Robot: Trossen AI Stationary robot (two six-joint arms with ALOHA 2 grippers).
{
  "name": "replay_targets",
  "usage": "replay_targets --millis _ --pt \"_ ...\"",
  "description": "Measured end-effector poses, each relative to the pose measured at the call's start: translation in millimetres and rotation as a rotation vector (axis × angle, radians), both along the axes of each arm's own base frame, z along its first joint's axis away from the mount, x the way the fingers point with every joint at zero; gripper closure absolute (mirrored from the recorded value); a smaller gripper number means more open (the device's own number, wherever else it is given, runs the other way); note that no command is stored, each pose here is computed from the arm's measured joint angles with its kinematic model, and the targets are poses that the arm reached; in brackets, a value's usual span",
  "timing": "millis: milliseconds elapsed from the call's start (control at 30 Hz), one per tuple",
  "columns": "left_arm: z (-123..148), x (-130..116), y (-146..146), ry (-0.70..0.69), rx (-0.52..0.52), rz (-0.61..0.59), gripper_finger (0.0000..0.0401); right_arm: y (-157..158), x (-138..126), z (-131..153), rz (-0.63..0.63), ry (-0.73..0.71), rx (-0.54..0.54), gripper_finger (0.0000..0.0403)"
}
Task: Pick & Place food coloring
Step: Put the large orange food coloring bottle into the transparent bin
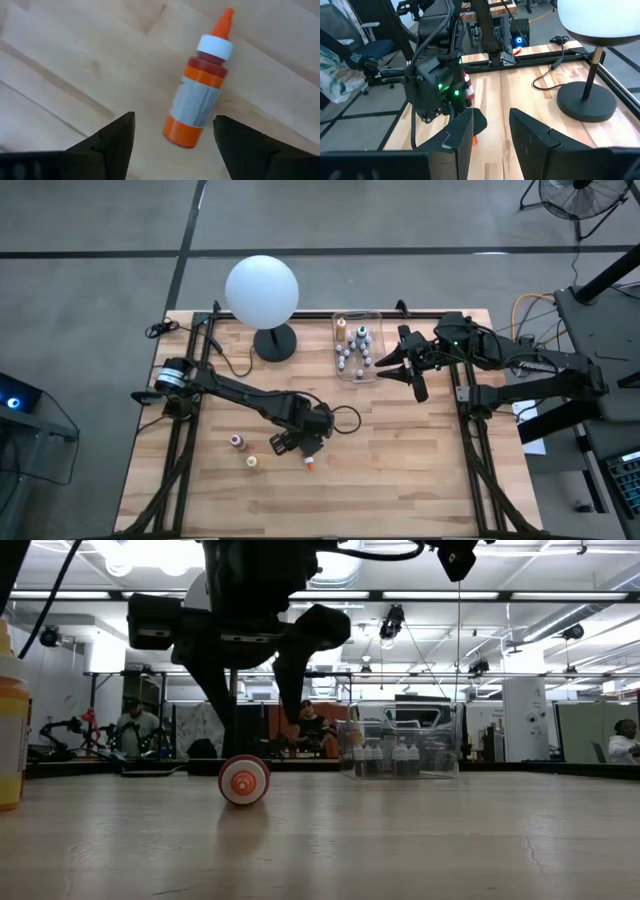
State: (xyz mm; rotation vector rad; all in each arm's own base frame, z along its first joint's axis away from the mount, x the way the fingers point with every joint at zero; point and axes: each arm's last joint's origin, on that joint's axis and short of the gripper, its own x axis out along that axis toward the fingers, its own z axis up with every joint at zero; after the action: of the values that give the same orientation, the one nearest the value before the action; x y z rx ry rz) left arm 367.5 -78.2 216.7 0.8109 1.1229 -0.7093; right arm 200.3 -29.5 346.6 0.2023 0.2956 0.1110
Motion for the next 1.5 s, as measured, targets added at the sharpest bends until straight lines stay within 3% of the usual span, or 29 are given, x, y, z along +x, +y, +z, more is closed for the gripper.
replay_targets --millis 233,467,867,1367,1500 --pt "-2 -1 0 0.012 -0.009 -0.064 0.0163 0 0 -2 0.000 0.009 0.001 0.0284" --pt "-25 -12 1 0.069 -0.003 -0.117 0.0163 0 0 -2 0.002 0.007 -0.006 0.0284" --pt "-39 -8 3 -0.033 -0.018 -0.123 0.0163 0 0 -2 0.002 0.009 -0.006 0.0284" --pt "-58 -17 6 -0.013 -0.037 -0.119 0.0164 0 1 -1 0.002 -0.008 -0.017 0.0284" --pt "-58 -17 5 -0.011 -0.052 -0.123 0.0183 0 1 -1 0.001 -0.007 -0.017 0.0284"
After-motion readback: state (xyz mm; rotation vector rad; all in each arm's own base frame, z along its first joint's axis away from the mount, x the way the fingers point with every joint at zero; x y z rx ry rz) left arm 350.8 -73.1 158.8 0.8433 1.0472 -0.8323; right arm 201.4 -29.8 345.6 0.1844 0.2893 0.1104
